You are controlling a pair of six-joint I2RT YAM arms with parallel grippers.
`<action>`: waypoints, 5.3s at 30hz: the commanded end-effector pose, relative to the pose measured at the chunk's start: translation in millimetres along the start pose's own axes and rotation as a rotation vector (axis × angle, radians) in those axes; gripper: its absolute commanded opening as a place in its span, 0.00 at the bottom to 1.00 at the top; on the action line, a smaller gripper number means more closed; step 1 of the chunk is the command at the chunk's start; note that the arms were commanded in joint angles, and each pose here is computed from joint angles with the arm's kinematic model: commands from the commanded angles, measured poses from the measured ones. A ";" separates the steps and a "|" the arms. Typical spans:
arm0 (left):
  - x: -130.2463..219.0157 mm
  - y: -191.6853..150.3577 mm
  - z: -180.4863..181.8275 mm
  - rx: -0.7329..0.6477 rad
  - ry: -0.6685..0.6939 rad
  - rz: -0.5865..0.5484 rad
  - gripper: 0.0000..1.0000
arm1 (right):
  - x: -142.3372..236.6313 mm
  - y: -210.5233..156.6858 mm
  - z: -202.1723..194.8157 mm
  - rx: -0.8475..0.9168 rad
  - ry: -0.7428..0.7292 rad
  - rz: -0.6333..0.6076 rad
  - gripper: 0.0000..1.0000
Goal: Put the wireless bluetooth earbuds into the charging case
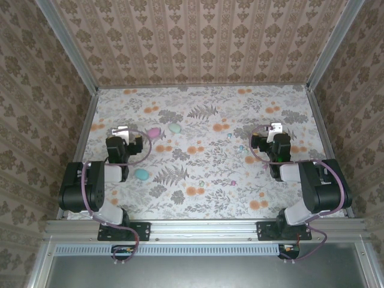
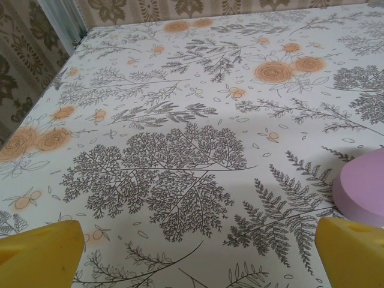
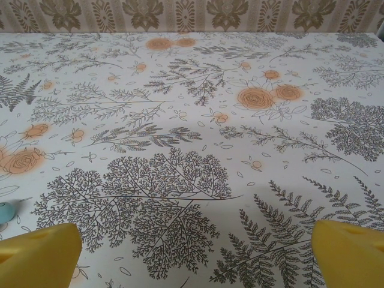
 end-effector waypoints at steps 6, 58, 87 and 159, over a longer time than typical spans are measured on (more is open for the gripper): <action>5.1 11.1 1.1 -0.013 -0.030 -0.060 1.00 | -1.3 6.1 3.7 -0.012 0.039 -0.020 1.00; -92.6 88.8 -171.8 -0.041 -0.644 0.652 0.68 | 46.5 60.1 97.9 -0.354 0.556 0.523 0.92; -95.1 81.4 -200.9 -0.087 -0.785 0.658 0.61 | 46.4 44.9 99.3 -0.375 0.550 0.547 0.92; 73.6 80.7 -66.2 0.480 -0.407 0.315 0.52 | 5.6 -64.3 284.4 0.290 0.259 0.732 0.59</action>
Point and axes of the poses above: each hand's point on the last joint's axis, 136 mm out from that joint toward the fingers, its own x axis back along the fingers, its own z axis along the line the jaws close on, y = z × x, the point moved 7 cm from there along x, back along the fingers, and after that the axes turned 7 degrees about -x, right-handed, at the moved point
